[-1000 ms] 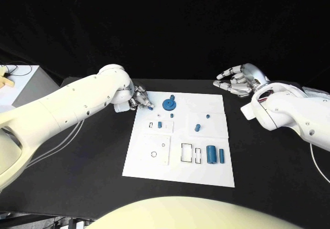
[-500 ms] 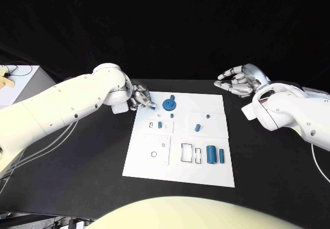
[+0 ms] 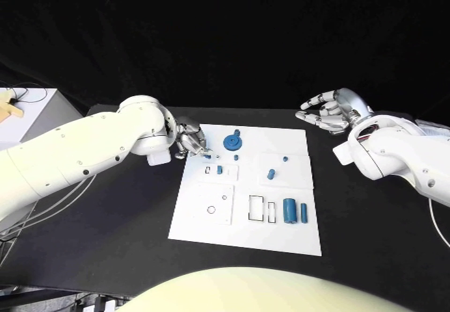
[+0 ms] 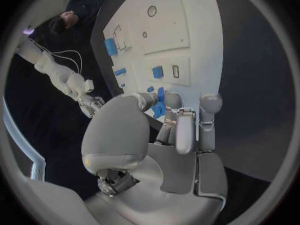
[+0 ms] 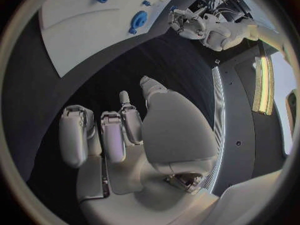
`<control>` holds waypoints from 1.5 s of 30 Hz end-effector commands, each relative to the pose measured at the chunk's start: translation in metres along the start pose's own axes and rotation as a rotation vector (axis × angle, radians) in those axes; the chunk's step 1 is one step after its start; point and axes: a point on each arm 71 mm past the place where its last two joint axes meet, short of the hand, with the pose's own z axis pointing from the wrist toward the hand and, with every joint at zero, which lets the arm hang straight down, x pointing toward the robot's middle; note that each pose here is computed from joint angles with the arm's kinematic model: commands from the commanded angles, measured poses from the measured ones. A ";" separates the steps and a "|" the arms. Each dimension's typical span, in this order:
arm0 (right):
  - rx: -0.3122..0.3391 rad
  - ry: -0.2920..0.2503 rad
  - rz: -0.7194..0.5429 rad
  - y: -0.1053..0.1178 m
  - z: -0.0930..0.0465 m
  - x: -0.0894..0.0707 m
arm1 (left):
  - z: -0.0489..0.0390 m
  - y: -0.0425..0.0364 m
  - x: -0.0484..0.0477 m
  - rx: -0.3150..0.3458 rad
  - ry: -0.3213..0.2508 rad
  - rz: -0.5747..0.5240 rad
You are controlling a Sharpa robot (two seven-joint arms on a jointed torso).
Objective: Assemble the parts on the task board
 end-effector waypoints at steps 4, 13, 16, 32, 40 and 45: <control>-0.025 -0.029 -0.011 0.000 0.000 -0.003 | -0.0007 0.0007 0.0119 0.014 -0.037 0.030; -0.082 -0.084 0.010 0.004 0.000 -0.007 | 0.0017 -0.0001 0.0245 0.009 -0.049 0.050; -0.112 -0.114 0.021 0.006 0.000 -0.009 | 0.0027 -0.0003 0.0274 0.007 -0.051 0.063; -0.140 -0.151 0.050 0.006 0.000 -0.012 | 0.0038 0.0007 0.0325 -0.005 -0.053 0.114; -0.159 -0.173 0.055 0.006 -0.001 -0.013 | 0.0035 0.0022 0.0323 -0.014 -0.053 0.123; -0.167 -0.176 0.064 0.006 -0.001 -0.013 | 0.0036 0.0035 0.0331 -0.022 -0.040 0.130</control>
